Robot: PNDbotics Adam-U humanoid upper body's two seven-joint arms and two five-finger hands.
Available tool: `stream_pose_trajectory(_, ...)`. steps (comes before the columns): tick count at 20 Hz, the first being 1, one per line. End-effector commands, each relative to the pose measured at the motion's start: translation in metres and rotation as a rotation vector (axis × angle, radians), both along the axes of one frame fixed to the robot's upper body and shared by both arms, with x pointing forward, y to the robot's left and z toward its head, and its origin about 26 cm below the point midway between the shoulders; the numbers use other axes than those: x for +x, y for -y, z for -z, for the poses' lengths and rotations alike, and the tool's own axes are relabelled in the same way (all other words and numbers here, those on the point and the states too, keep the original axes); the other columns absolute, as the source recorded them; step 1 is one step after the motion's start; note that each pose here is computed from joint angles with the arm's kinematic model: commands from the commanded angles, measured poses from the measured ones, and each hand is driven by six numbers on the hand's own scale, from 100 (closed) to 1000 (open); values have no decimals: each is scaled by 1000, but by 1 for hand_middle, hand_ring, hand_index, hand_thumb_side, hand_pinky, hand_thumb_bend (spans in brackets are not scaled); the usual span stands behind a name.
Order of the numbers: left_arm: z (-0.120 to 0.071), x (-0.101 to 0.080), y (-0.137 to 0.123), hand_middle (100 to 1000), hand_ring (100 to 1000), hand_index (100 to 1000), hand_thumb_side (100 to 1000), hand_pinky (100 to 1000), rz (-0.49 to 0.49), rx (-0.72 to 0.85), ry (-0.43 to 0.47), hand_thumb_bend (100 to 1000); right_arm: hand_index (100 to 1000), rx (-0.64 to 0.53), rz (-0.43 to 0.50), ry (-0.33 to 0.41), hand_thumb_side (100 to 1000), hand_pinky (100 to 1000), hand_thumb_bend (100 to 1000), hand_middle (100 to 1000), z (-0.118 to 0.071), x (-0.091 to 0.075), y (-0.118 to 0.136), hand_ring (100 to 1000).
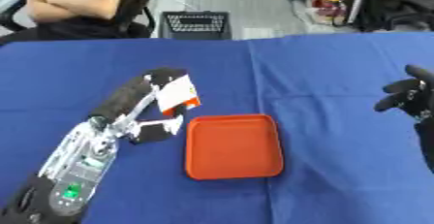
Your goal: Pick up objects on the table and place them in the box.
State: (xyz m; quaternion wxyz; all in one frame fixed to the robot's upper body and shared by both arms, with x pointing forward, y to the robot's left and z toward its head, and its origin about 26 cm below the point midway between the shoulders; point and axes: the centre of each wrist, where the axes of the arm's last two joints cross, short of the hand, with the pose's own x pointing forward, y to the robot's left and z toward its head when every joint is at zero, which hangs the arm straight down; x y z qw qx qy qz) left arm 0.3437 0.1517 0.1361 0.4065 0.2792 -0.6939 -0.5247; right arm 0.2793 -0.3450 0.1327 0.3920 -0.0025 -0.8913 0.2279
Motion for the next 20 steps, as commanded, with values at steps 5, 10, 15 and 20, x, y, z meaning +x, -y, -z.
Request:
stream_pose_trajectory(5, -5, 4, 24, 646, 1000, 983, 237, 1000, 115, 81, 26, 100, 906, -15, -13, 24, 895, 572, 100, 646, -8, 1, 0, 562)
stream_pose_trajectory(10, -3, 2, 32, 730, 1000, 1000, 628, 1000, 193, 89, 23, 388, 906, -15, -13, 25, 895, 572, 100, 646, -8, 1, 0, 562)
stream_pose_trajectory(15, -2, -2, 27, 770, 1000, 1000, 826, 1000, 216, 71, 27, 498, 907, -16, -12, 24, 893, 572, 100, 646, -8, 1, 1, 562)
stream_pose_trajectory(20, -2, -5, 23, 834, 1000, 1000, 910, 1000, 215, 42, 31, 536, 907, -17, -10, 24, 895, 572, 100, 646, -8, 1, 1, 562)
